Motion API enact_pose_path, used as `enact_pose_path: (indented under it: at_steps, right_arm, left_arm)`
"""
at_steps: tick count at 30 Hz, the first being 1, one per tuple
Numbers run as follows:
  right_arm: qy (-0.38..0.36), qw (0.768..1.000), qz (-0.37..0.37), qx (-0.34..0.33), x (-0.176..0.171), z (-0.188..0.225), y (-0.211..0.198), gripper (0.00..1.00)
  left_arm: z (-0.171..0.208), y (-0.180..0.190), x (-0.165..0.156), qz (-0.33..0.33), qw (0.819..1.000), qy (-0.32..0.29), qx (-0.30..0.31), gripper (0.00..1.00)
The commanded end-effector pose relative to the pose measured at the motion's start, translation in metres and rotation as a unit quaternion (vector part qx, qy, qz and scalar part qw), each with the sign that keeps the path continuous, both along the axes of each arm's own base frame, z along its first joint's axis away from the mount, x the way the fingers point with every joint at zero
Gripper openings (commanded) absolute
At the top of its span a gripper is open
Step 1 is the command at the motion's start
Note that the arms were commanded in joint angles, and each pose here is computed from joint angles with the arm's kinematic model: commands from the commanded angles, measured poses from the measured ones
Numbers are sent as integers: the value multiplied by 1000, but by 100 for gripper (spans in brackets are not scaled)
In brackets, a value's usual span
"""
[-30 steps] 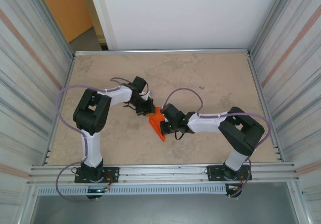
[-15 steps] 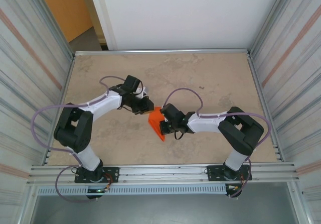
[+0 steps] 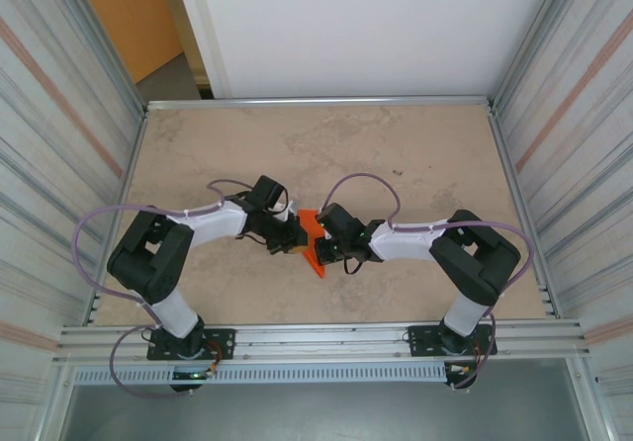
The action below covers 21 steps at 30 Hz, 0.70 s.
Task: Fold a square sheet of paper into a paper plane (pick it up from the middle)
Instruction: Third fold the triangle at the center of the table.
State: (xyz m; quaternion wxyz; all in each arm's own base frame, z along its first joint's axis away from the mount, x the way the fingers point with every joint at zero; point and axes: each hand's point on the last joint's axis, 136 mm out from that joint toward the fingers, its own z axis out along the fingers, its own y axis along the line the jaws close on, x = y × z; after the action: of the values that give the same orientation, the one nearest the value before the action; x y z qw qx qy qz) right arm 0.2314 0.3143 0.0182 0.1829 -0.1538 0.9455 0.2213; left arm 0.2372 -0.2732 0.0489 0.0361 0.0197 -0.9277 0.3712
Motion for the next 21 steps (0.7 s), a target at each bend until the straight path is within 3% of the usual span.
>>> enact_pose_path:
  at_steps: [1,21]
  right_arm:
    - [36,999,-14,-38,-10,-22,-15,0]
    - [35,998,-11,-43,-9,-20,-15,0]
  left_arm:
    - [-3,-4,0,1,1000,7,-7,11]
    - [-42,28,-5,28,996,40,78,8]
